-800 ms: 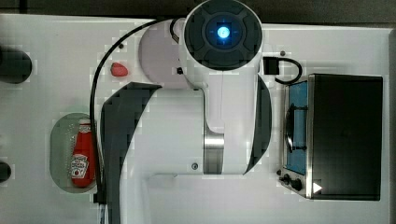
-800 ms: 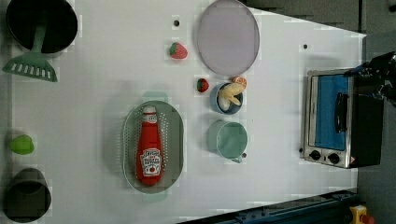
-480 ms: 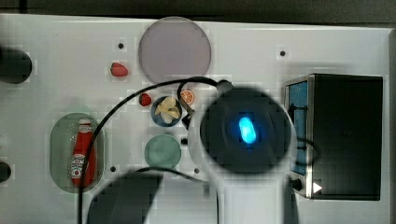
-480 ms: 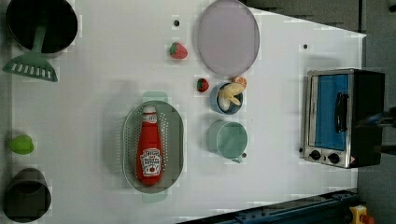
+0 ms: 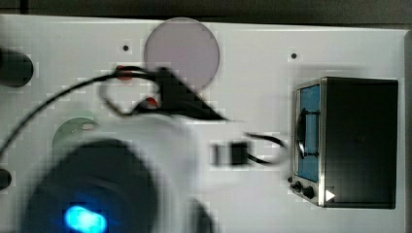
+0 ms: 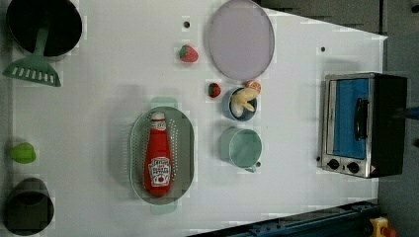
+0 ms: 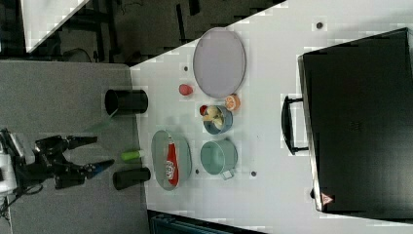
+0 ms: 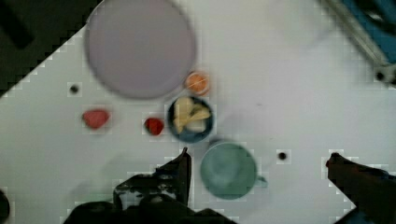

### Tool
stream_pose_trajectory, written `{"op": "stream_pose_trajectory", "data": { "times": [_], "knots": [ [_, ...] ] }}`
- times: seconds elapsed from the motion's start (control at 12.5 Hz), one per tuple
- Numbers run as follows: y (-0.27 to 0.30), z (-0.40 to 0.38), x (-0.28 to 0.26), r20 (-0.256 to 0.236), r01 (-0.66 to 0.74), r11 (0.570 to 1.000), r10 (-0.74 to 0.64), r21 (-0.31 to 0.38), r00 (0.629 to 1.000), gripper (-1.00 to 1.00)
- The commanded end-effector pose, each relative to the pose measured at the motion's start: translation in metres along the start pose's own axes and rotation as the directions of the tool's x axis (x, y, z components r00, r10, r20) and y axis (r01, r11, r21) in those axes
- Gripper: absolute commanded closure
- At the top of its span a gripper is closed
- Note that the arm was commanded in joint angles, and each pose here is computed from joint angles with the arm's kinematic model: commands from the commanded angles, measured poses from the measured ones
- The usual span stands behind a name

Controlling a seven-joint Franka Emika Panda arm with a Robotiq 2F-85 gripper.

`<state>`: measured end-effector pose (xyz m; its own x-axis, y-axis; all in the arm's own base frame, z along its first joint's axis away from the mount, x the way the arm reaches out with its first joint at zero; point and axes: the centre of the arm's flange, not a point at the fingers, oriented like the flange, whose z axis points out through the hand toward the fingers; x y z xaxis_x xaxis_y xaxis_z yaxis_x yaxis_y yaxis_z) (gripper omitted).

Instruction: Pick ketchup from strainer and place it on the table

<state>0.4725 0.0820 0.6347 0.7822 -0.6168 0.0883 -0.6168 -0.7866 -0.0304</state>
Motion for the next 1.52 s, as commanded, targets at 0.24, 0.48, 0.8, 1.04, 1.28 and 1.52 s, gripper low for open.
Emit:
{"op": "stream_pose_trajectory", "data": {
  "times": [0.24, 0.48, 0.8, 1.04, 1.28, 1.52],
  "knots": [
    [-0.119, 0.089, -0.101, 0.097, 0.255, 0.966, -0.251, -0.035, 0.963, -1.0],
    [-0.166, 0.124, -0.159, 0.121, 0.386, 0.922, -0.385, 0.011, 0.915, -1.0],
    [-0.194, 0.185, -0.217, 0.184, 0.5, 0.865, -0.497, 0.037, 0.848, -1.0],
    [-0.197, 0.238, -0.237, 0.173, 0.554, 0.832, -0.551, 0.03, 0.817, -1.0],
    [-0.195, 0.292, -0.248, 0.149, 0.588, 0.808, -0.588, 0.047, 0.795, -1.0],
    [-0.193, 0.339, -0.257, 0.155, 0.593, 0.801, -0.598, 0.084, 0.786, -1.0]
  ]
}}
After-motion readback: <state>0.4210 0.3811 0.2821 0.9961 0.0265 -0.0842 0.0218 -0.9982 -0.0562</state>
